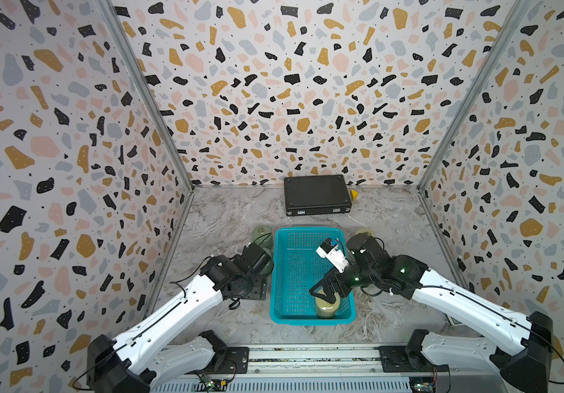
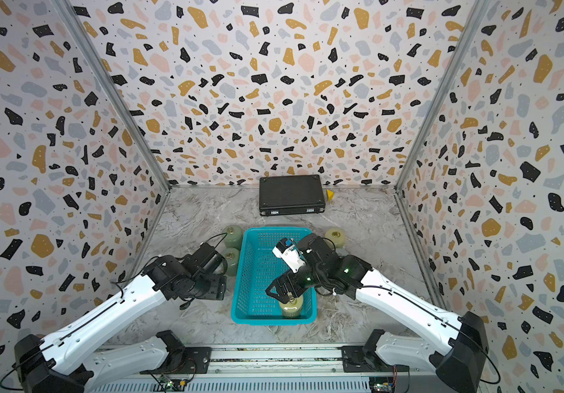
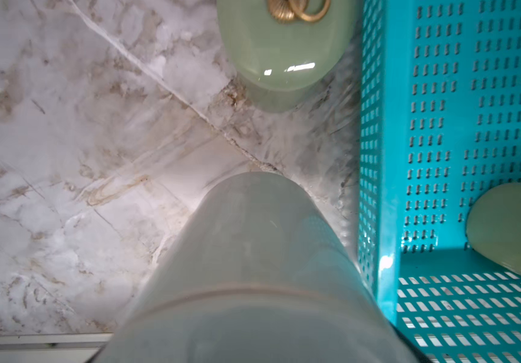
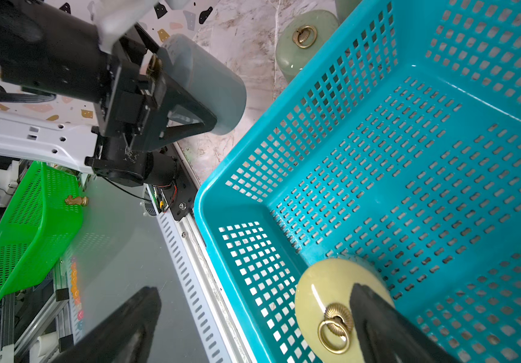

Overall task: Take the tea canister out of the basket
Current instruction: Place the tea canister at the center of the board.

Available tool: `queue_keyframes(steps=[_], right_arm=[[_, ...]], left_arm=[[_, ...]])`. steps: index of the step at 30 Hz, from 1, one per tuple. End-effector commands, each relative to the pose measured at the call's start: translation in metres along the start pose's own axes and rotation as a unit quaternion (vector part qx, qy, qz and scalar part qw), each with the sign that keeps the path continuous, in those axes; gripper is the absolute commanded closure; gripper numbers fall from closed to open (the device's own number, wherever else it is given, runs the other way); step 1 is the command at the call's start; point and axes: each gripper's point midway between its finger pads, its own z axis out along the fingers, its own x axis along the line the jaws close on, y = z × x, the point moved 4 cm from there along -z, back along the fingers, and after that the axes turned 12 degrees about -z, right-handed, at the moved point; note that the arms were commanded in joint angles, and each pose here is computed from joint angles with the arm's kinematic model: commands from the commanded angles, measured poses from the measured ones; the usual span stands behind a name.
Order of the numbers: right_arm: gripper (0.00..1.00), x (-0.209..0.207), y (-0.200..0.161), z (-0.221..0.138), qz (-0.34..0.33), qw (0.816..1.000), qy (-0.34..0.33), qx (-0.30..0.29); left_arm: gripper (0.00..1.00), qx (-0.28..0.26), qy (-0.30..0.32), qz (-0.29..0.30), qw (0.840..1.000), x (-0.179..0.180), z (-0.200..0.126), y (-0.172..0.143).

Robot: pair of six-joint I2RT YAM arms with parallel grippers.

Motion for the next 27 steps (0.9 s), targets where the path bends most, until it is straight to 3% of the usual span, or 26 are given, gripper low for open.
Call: queue_keyframes(steps=[1, 12, 27], right_arm=[[0.01, 0.006, 0.017, -0.01, -0.018, 0.999, -0.003, -0.028], [0.01, 0.005, 0.013, -0.014, -0.015, 0.999, -0.014, -0.024], [0.01, 0.003, 0.009, -0.012, -0.012, 0.999, -0.02, -0.022]], left_arm=[[0.27, -0.016, -0.026, -0.024, 0.999, -0.008, 0.008, 0.008], [0.27, 0.012, -0.047, -0.025, 0.999, -0.031, 0.046, 0.008], [0.27, 0.017, -0.031, -0.019, 0.999, -0.038, 0.069, 0.013]])
